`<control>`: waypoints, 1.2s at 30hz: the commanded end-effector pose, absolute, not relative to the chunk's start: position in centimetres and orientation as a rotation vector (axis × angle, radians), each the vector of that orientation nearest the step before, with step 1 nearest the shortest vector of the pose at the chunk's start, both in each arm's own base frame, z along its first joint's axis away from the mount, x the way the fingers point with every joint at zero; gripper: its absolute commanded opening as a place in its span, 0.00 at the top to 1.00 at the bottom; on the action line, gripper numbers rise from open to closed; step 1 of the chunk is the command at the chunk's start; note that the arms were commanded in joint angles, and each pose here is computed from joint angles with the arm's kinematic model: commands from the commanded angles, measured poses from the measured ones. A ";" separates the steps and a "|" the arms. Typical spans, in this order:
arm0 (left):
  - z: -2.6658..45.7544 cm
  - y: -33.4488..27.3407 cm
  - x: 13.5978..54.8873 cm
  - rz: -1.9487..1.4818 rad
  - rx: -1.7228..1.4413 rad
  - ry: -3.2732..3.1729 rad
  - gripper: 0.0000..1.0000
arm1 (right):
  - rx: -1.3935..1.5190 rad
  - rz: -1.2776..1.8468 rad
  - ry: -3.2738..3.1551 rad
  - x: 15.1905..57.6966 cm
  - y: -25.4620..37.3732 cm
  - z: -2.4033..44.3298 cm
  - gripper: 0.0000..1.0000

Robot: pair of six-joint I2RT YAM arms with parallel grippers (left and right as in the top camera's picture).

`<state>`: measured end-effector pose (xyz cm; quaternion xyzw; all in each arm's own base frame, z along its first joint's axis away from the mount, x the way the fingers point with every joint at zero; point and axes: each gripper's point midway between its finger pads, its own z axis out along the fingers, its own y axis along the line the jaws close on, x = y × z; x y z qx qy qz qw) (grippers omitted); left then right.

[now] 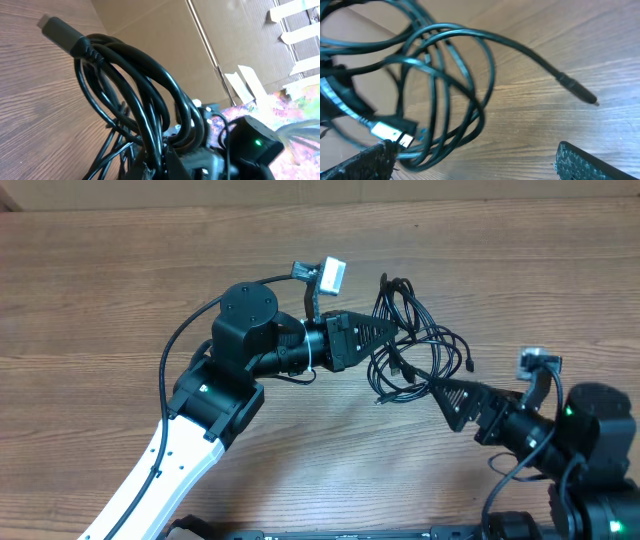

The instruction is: Untangle cables

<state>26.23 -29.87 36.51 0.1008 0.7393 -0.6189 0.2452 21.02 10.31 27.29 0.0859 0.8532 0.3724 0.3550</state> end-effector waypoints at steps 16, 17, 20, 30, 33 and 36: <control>42.0 -30.9 22.6 -1.792 0.549 1.764 0.96 | 0.438 0.869 2.508 23.6 9.3 20.8 0.00; 42.0 -30.9 22.7 -1.791 0.548 1.764 0.96 | 0.438 0.868 2.508 23.6 9.3 20.8 0.00; 42.1 -30.9 22.7 -1.792 0.550 1.762 0.96 | 0.438 0.868 2.509 23.5 9.3 20.8 0.00; 41.5 -29.6 22.0 -1.704 0.794 1.659 0.96 | 0.409 0.883 2.536 22.9 9.5 20.5 0.00; 40.8 -28.7 22.4 -1.710 0.784 1.702 0.96 | 0.356 0.905 2.521 22.8 9.9 21.0 0.00; 40.0 -28.0 22.8 -1.718 0.766 1.748 0.96 | 0.342 0.908 2.497 22.8 9.9 21.5 0.00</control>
